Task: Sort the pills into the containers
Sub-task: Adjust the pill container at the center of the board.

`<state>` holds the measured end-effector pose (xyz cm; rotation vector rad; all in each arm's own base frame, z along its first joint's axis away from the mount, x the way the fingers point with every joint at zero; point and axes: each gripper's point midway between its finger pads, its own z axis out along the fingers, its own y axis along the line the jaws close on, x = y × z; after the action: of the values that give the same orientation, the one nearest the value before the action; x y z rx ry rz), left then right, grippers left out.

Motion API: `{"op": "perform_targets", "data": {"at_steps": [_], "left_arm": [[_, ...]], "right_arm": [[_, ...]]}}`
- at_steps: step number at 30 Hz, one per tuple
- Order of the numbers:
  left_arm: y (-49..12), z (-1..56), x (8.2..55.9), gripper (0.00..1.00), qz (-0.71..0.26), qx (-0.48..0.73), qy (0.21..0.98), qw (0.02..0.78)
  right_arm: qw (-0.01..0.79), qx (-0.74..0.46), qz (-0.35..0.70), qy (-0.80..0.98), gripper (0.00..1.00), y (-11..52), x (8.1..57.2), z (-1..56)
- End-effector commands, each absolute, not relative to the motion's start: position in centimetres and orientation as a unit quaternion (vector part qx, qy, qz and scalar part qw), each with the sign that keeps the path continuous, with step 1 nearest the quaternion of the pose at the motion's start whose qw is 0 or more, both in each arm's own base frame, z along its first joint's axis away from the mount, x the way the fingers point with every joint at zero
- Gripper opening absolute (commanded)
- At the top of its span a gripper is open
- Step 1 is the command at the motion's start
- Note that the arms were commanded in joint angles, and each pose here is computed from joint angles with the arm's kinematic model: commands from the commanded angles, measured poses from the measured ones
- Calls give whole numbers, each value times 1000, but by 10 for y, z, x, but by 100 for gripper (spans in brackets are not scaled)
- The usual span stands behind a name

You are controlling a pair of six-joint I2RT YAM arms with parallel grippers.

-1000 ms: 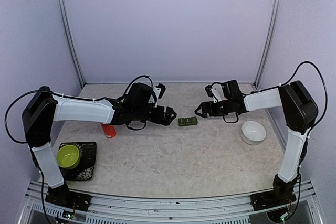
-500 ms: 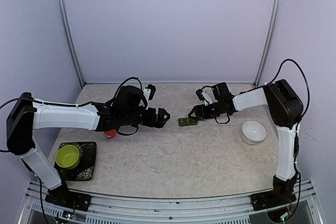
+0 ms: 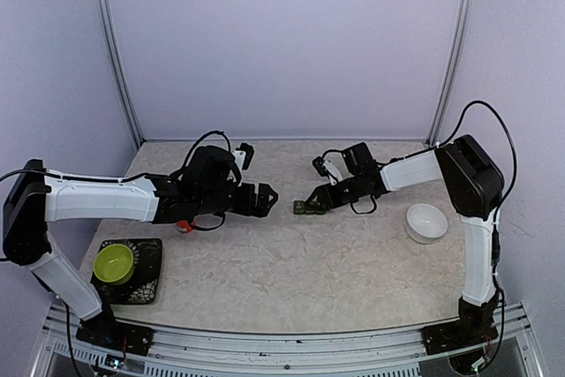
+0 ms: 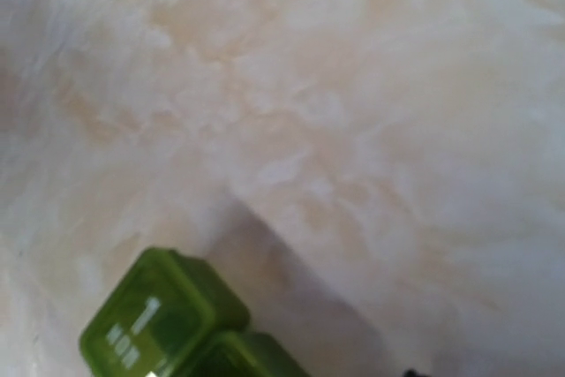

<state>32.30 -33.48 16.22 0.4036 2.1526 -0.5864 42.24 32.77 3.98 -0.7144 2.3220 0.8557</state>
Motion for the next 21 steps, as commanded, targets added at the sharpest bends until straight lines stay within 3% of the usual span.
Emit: {"op": "perform_targets", "data": {"at_steps": [1,7,15,21], "left_arm": [[-329,170,320,99,-230,158,858,432],[-326,169,317,99,-227,160,859,430],[-323,167,315,99,-227,158,860,429],[-321,164,312,99,-228,158,861,427]], "right_arm": [[269,-301,336,851,54,337,408,37],[250,-347,371,824,52,349,382,37],[247,-393,351,813,67,358,359,33],[272,-395,301,824,66,348,363,35]]}}
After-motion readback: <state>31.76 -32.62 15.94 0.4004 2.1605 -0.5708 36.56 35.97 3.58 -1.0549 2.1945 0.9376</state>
